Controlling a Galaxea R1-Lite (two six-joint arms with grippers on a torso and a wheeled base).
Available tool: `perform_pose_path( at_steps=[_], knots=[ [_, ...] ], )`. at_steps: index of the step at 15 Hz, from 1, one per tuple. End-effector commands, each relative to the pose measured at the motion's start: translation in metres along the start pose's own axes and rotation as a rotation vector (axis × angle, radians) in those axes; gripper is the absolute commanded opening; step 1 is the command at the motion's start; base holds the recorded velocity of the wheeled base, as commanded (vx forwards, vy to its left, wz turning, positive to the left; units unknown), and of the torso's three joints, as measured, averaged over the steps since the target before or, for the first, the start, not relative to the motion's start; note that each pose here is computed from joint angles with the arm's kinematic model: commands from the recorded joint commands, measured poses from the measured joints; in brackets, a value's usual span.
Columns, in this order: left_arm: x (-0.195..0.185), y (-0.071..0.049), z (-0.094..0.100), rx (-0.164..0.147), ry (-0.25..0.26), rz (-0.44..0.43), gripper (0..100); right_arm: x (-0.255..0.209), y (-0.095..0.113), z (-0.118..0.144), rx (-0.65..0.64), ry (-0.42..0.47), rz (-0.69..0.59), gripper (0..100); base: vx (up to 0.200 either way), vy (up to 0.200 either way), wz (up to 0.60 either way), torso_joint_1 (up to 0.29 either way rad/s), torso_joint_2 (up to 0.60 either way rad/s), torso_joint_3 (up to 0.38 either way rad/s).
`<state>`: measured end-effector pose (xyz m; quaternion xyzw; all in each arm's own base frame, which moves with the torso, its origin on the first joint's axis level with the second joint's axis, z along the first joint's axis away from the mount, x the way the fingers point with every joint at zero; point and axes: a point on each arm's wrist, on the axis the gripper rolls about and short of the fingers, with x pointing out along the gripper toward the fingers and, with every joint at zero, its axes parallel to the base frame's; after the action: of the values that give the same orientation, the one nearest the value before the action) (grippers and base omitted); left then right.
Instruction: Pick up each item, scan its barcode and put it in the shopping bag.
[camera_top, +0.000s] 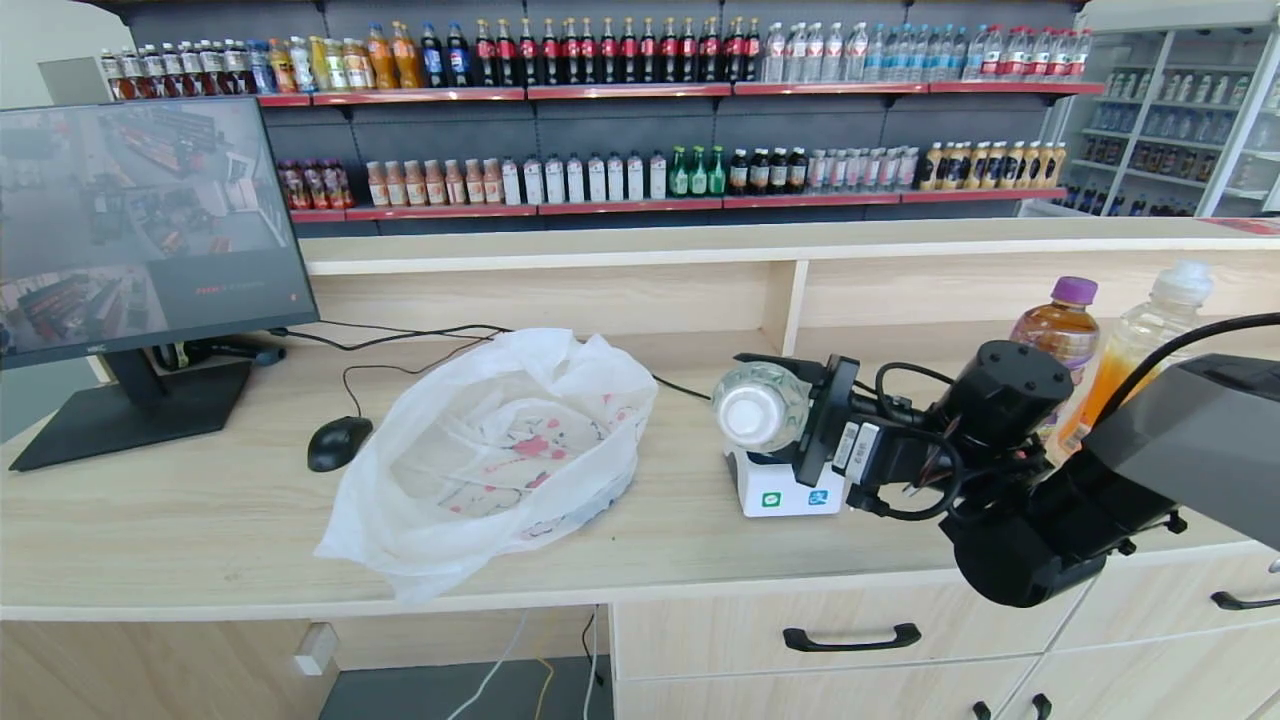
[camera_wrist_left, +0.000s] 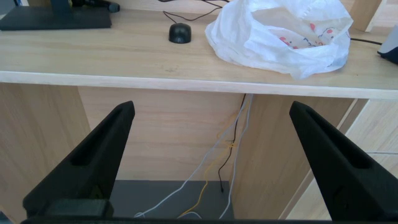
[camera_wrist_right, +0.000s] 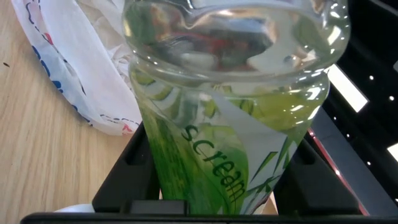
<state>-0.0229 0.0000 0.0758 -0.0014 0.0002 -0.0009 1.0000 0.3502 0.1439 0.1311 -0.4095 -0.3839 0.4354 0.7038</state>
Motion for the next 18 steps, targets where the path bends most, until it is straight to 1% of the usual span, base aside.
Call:
perform_pose_path(
  at_steps=[1,3,8,11,16,18],
  knots=[
    [0.0,0.0,0.0,0.0,0.0,0.002,100,0.003,0.001,0.003,0.0,-0.01,0.003,0,0.0,0.0,0.0,0.0,0.0,0.0],
    [0.0,0.0,0.0,0.0,0.0,0.0,100,0.005,-0.001,0.008,-0.005,-0.023,0.001,0,0.0,0.0,0.0,0.0,0.0,0.0],
    [0.0,0.0,0.0,0.0,0.0,0.0,100,0.002,-0.009,0.015,0.0,-0.023,-0.015,0,0.0,0.0,0.0,0.0,0.0,0.0],
    [0.0,0.0,0.0,0.0,0.0,0.0,100,0.008,-0.008,0.026,0.026,-0.025,-0.025,0,0.0,0.0,0.0,0.0,0.0,0.0],
    [0.0,0.0,0.0,0.0,0.0,0.0,100,0.006,-0.038,0.056,0.122,0.068,-0.208,0,0.0,0.0,0.0,0.0,0.0,0.0],
    [0.0,0.0,0.0,0.0,0.0,0.0,100,0.005,-0.044,0.069,0.175,0.095,-0.272,0,0.0,0.0,0.0,0.0,0.0,0.0]
  ],
)
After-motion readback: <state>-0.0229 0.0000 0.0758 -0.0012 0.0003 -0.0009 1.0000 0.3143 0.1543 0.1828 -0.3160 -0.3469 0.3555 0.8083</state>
